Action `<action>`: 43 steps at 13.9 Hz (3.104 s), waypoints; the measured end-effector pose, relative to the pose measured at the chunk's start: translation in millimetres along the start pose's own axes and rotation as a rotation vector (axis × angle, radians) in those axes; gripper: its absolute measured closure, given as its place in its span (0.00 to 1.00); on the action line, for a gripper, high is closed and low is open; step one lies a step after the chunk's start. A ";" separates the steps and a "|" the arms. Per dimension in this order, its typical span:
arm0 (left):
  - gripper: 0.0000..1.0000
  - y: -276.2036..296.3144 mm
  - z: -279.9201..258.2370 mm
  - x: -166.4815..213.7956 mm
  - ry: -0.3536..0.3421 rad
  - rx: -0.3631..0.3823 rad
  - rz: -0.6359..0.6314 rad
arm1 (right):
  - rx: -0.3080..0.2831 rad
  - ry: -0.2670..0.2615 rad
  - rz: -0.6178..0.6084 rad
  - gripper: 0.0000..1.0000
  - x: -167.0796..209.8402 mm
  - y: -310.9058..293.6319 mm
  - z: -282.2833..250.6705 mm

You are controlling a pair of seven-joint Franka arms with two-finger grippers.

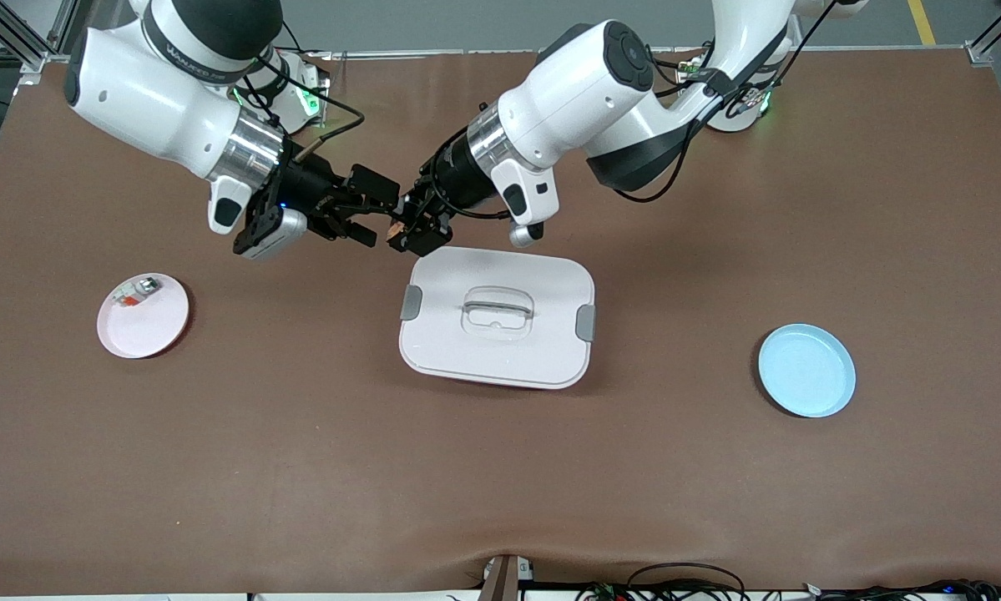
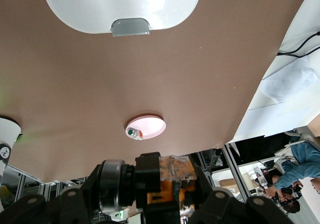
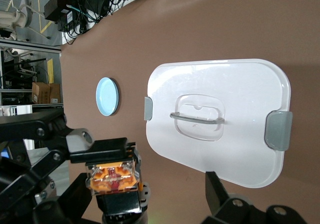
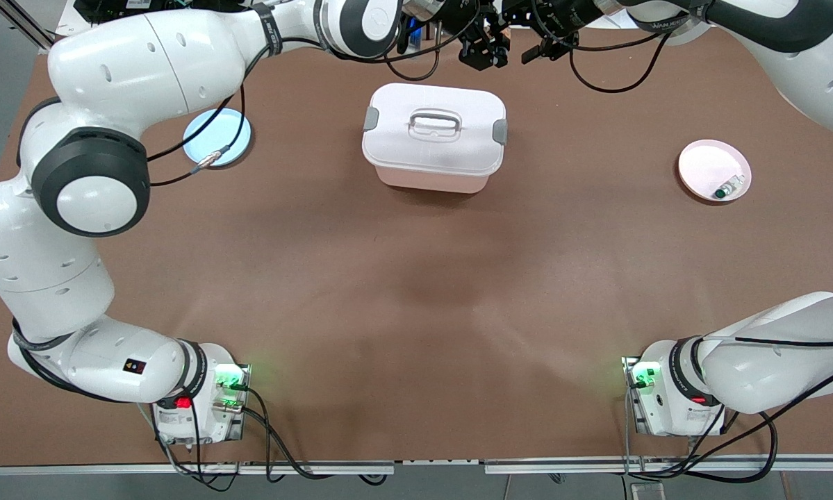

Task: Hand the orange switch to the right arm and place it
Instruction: 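Close the right gripper on the switch held by the left gripper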

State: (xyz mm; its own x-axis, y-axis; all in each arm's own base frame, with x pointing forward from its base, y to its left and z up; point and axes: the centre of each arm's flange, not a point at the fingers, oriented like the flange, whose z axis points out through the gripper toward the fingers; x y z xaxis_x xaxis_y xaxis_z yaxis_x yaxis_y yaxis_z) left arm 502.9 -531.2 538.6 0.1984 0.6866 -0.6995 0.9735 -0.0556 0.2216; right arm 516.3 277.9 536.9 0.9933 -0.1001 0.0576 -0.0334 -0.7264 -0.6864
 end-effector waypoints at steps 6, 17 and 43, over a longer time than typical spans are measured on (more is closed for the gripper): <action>0.27 0.8 -1.1 -0.7 -0.002 -0.002 0.000 | 0.021 0.021 -0.007 0.00 1.1 -16.4 -9.1; 0.27 1.4 -1.7 -0.9 -0.003 -0.004 0.000 | 0.015 0.042 -0.038 0.31 6.1 -16.4 -2.2; 0.00 21.6 -27.7 6.4 0.003 -0.042 -0.013 | -0.069 0.024 -0.286 0.59 23.9 6.0 7.1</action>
State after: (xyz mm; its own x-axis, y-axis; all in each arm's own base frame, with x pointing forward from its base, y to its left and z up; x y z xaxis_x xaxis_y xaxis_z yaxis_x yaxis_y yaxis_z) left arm 522.0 -508.0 557.8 0.1856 0.6893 -0.7003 0.9704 -0.0164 0.2411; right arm 540.6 275.9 529.1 0.9606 0.0999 0.2593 0.2393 -0.7718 -0.5891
